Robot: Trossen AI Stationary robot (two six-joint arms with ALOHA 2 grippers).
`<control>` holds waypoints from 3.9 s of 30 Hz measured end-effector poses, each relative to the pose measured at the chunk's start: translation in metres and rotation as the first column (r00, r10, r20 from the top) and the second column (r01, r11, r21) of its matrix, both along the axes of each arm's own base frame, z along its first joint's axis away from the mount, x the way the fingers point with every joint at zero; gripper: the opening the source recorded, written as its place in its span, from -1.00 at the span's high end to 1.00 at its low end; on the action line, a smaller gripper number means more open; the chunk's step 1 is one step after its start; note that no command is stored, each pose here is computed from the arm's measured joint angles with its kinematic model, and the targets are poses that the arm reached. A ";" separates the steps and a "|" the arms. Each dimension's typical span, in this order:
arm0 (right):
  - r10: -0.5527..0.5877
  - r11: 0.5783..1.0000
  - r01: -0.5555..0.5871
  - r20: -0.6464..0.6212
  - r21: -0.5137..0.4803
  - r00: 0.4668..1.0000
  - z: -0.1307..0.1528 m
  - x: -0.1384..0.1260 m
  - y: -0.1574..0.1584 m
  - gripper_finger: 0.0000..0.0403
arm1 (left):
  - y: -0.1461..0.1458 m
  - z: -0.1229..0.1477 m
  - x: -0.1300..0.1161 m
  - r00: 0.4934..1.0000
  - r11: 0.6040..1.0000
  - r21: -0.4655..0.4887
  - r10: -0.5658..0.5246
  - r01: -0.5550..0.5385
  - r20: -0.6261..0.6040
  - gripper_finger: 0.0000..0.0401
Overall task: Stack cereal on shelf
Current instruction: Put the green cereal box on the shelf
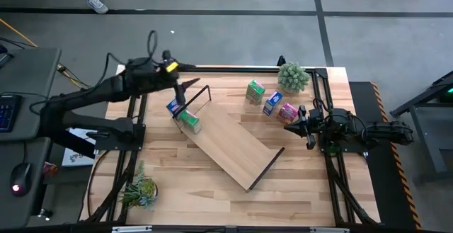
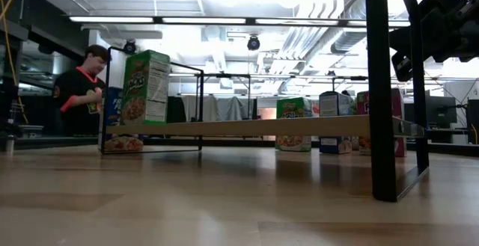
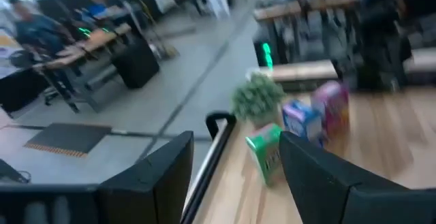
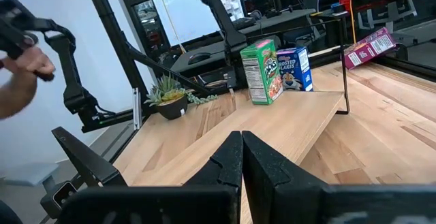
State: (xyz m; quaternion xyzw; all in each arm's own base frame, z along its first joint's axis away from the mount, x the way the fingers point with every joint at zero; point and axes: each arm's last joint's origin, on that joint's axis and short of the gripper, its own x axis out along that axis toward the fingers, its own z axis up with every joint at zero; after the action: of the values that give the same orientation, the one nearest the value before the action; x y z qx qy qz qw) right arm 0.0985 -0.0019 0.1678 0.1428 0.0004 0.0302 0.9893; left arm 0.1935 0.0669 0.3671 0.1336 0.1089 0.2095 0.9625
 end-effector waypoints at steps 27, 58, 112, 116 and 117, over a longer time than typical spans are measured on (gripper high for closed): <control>-0.200 0.971 0.238 0.528 -0.005 0.825 0.053 -0.005 -0.006 1.00 | -0.020 -0.081 -0.047 0.751 0.966 0.041 -0.226 0.257 0.621 -0.04; -0.474 0.834 0.480 -0.798 -0.272 0.371 0.111 0.198 -0.112 -0.47 | -0.030 -0.089 -0.041 0.775 0.936 -0.049 -0.257 0.347 0.577 -0.04; -0.260 0.945 0.298 -0.864 -0.135 0.432 0.118 0.245 -0.119 0.37 | -0.029 -0.094 -0.039 0.802 0.928 -0.128 -0.226 0.350 0.553 -0.04; -0.197 0.971 0.225 -0.823 -0.087 0.533 0.142 0.262 -0.078 0.32 | -0.029 -0.094 -0.039 0.802 0.928 -0.128 -0.226 0.349 0.554 -0.04; -0.201 0.971 0.219 -0.813 -0.093 0.547 0.147 0.266 -0.067 0.32 | -0.029 -0.094 -0.039 0.802 0.929 -0.128 -0.224 0.348 0.554 -0.04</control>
State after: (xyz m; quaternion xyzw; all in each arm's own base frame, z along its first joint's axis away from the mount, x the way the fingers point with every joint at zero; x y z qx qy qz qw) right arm 0.3641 -0.0692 0.3145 0.1493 0.4387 -0.1573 0.8721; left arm 0.1548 0.0376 0.2727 -0.0235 -0.1594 0.0761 0.9840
